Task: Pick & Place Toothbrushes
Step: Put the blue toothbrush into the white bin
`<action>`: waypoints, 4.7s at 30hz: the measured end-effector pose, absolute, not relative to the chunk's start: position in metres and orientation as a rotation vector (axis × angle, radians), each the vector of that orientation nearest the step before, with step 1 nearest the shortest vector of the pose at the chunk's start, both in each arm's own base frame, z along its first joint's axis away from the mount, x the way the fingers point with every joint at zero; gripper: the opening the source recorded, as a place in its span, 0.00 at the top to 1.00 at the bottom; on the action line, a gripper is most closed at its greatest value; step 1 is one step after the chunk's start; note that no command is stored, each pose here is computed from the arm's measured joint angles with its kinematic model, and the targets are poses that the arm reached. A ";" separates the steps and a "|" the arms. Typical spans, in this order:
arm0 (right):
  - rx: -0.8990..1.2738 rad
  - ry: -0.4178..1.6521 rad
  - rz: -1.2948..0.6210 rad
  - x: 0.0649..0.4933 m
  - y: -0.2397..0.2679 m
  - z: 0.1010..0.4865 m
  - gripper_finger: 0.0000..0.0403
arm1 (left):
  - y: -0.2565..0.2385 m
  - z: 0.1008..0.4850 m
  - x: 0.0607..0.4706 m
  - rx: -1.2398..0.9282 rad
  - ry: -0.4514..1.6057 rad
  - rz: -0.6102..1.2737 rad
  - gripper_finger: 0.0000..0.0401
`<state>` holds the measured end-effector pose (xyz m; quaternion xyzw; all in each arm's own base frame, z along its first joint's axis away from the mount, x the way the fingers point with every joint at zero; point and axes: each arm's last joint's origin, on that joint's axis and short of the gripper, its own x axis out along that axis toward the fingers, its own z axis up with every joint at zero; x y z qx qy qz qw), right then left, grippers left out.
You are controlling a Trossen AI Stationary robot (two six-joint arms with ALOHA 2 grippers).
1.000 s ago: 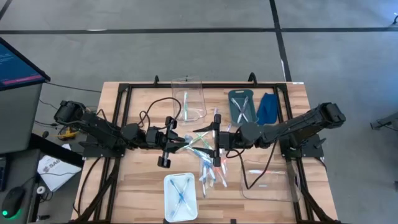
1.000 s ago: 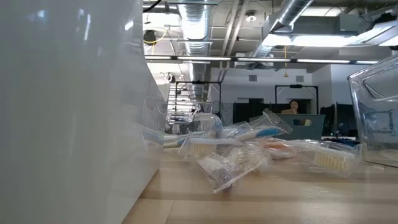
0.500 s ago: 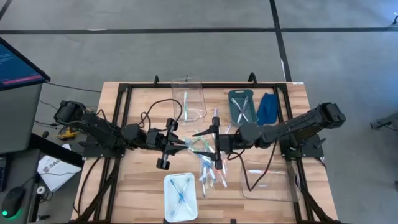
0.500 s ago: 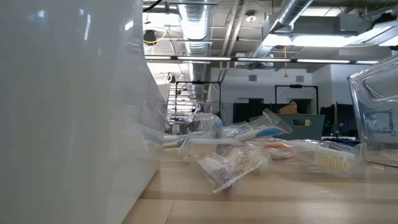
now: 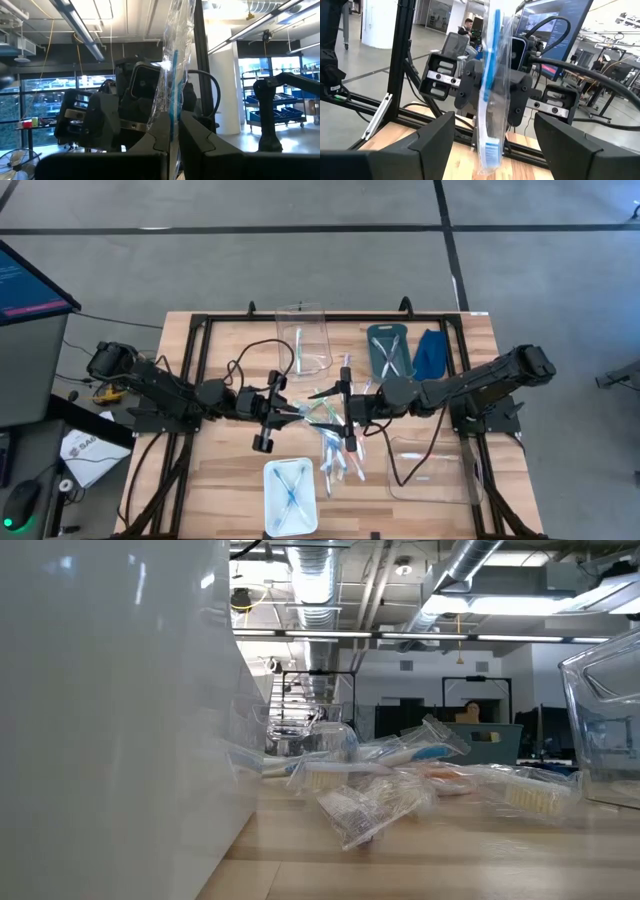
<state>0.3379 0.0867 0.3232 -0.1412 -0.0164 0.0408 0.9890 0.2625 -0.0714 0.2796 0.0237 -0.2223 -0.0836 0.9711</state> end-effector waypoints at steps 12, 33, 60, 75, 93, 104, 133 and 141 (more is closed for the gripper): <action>-0.270 -0.047 0.079 0.349 0.090 0.311 0.34 | -0.068 0.281 0.264 0.080 -0.455 -0.150 0.98; -0.322 -0.045 0.088 0.363 0.100 0.310 0.34 | -0.064 0.279 0.267 0.090 -0.438 -0.210 0.98; -0.320 -0.018 0.006 0.363 0.099 0.309 0.82 | -0.064 0.277 0.267 0.091 -0.423 -0.201 0.98; -0.358 0.163 -0.068 0.364 0.102 0.318 0.92 | -0.064 0.276 0.267 0.084 -0.405 -0.171 0.90; -0.346 0.282 -0.186 0.340 0.123 0.340 0.96 | -0.069 0.287 0.245 0.092 -0.379 -0.056 0.85; -0.215 0.334 -0.222 0.331 0.111 0.343 0.98 | -0.079 0.283 0.224 0.334 -0.197 0.238 0.85; 0.084 0.403 0.170 0.340 0.096 0.334 0.94 | -0.188 0.278 0.240 1.050 0.231 0.495 0.87; 0.052 0.409 0.188 0.339 0.100 0.332 0.97 | -0.208 0.354 0.228 0.904 -0.077 0.331 0.87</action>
